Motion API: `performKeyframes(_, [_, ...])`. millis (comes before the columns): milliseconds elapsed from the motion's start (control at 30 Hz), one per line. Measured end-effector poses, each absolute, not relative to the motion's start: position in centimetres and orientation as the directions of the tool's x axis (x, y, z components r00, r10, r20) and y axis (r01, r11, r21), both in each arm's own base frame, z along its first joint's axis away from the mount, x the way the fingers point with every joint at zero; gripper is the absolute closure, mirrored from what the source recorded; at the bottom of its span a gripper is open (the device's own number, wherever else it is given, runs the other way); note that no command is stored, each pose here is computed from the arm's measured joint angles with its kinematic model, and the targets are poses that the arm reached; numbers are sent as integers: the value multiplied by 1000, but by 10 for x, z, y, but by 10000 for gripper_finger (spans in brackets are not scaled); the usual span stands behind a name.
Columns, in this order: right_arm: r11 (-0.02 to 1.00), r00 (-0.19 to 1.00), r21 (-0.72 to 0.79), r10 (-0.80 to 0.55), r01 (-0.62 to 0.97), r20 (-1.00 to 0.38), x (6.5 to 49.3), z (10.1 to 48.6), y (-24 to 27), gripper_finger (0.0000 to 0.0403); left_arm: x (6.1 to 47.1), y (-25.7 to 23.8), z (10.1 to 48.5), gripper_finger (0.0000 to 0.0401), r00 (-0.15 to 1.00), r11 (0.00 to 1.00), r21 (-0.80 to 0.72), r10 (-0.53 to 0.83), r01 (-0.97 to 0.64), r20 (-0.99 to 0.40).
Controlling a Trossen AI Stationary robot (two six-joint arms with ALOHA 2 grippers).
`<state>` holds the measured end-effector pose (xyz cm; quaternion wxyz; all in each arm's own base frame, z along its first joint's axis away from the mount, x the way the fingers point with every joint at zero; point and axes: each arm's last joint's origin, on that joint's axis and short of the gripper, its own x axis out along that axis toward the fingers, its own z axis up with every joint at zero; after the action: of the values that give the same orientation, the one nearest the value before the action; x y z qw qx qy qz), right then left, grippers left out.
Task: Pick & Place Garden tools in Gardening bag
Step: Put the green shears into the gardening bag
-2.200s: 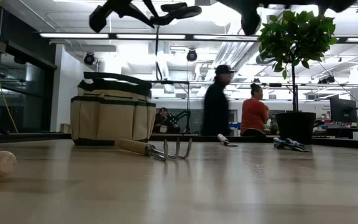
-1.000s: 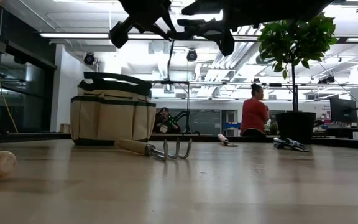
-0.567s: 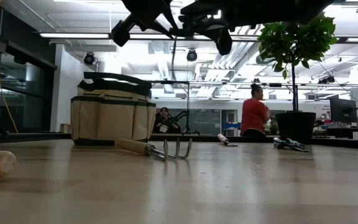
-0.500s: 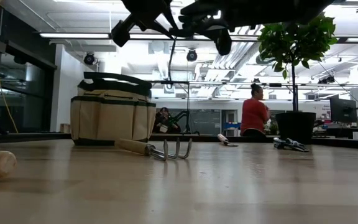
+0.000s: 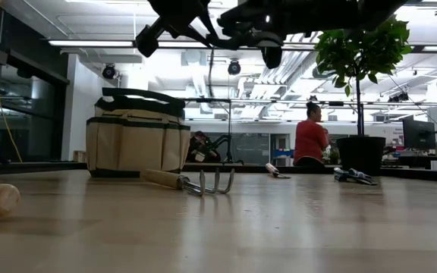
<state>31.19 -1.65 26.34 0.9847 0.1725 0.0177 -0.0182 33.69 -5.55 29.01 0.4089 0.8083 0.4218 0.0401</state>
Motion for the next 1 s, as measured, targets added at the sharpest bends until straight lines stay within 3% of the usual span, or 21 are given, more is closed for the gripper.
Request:
performKeyframes(267, [945, 998, 323, -31, 48, -58, 312, 262, -17, 322, 337, -56, 290, 359, 638, -309, 693, 717, 651, -280])
performKeyframes(767, [958, 996, 281, -30, 54, -89, 312, 259, -17, 338, 337, -56, 288, 359, 640, -279, 721, 712, 634, -288])
performKeyframes(1000, [967, 996, 248, -26, 47, -87, 312, 259, -16, 339, 337, -56, 289, 308, 642, -230, 770, 713, 594, -282])
